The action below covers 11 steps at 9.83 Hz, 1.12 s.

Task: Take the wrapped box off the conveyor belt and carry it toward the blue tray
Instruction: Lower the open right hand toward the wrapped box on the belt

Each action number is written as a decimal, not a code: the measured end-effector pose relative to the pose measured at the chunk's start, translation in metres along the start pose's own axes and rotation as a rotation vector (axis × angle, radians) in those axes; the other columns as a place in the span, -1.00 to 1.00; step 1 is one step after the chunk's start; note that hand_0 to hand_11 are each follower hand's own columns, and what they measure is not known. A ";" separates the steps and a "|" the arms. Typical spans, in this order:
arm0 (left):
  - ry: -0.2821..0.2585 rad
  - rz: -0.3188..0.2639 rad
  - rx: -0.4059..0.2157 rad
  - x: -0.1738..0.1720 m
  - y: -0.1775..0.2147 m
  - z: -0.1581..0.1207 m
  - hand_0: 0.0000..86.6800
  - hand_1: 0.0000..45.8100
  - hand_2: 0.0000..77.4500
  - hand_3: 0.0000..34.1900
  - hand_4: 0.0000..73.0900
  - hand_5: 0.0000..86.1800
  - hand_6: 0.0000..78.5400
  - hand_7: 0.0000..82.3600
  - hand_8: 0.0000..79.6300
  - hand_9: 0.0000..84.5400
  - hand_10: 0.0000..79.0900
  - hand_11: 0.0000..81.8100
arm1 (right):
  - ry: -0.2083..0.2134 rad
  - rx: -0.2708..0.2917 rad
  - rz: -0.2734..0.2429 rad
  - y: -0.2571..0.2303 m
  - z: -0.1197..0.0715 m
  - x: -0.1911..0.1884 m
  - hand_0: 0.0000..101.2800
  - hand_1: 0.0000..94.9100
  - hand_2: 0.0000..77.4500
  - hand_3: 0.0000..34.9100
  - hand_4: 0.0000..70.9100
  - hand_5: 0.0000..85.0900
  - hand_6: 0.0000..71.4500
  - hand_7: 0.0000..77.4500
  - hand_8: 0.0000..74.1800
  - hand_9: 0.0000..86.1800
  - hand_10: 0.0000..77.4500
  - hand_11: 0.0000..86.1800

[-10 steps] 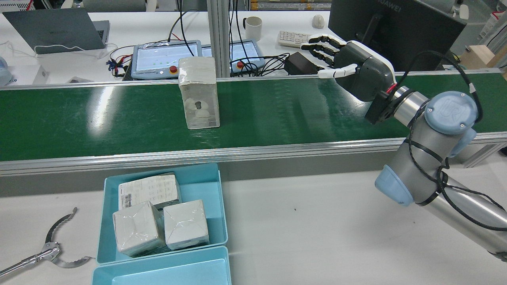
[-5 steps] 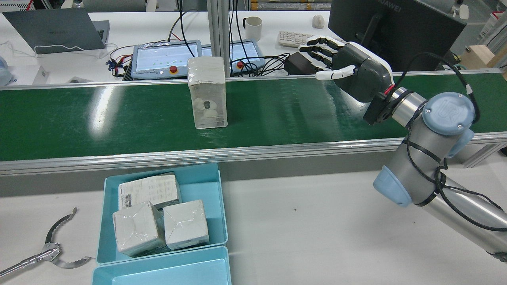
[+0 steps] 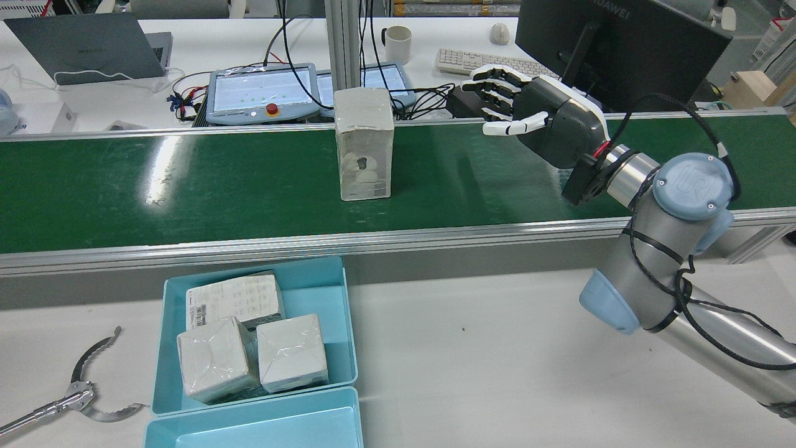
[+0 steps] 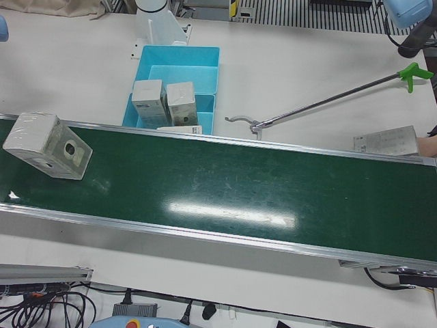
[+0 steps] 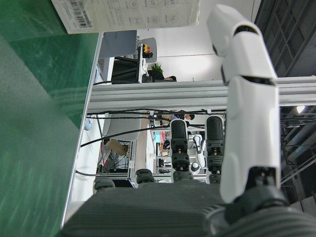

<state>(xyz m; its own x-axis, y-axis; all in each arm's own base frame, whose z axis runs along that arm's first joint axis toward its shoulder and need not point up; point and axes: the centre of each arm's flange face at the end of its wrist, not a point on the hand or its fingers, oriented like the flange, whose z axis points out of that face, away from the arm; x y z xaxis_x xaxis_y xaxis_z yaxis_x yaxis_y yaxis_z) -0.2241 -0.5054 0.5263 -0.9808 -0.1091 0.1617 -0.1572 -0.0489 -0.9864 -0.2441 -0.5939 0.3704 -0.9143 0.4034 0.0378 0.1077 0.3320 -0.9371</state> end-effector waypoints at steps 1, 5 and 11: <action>0.000 0.000 0.000 0.000 0.000 0.000 -1.00 -1.00 -0.99 -1.00 -1.00 -0.97 -1.00 -1.00 -1.00 -1.00 -0.99 -1.00 | 0.001 0.001 0.000 0.001 0.001 0.007 -0.03 -0.63 -0.42 0.07 -0.69 -0.17 -0.89 -0.32 -1.00 -0.87 -1.00 -0.97; 0.000 0.000 0.000 0.000 0.000 0.000 -1.00 -1.00 -0.99 -1.00 -1.00 -0.97 -1.00 -1.00 -1.00 -1.00 -0.99 -1.00 | 0.005 0.007 -0.001 0.000 0.001 0.016 -0.02 -0.63 -0.52 0.17 -0.77 -0.22 -0.94 -0.39 -1.00 -0.91 -1.00 -0.97; 0.000 0.000 0.000 0.000 0.000 0.000 -1.00 -1.00 -0.99 -1.00 -1.00 -0.97 -1.00 -0.99 -1.00 -1.00 -0.99 -1.00 | 0.012 0.010 -0.003 0.001 0.012 0.023 -0.02 -0.63 -0.41 0.19 -0.71 -0.18 -0.94 -0.39 -1.00 -0.91 -1.00 -0.96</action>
<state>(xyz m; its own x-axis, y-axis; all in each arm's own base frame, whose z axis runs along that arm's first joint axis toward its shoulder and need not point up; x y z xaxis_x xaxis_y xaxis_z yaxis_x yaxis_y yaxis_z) -0.2241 -0.5054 0.5263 -0.9808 -0.1091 0.1617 -0.1572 -0.0489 -0.9864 -0.2700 -0.5949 0.3661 -0.9097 0.4128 0.0450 0.1006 0.3243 -0.9406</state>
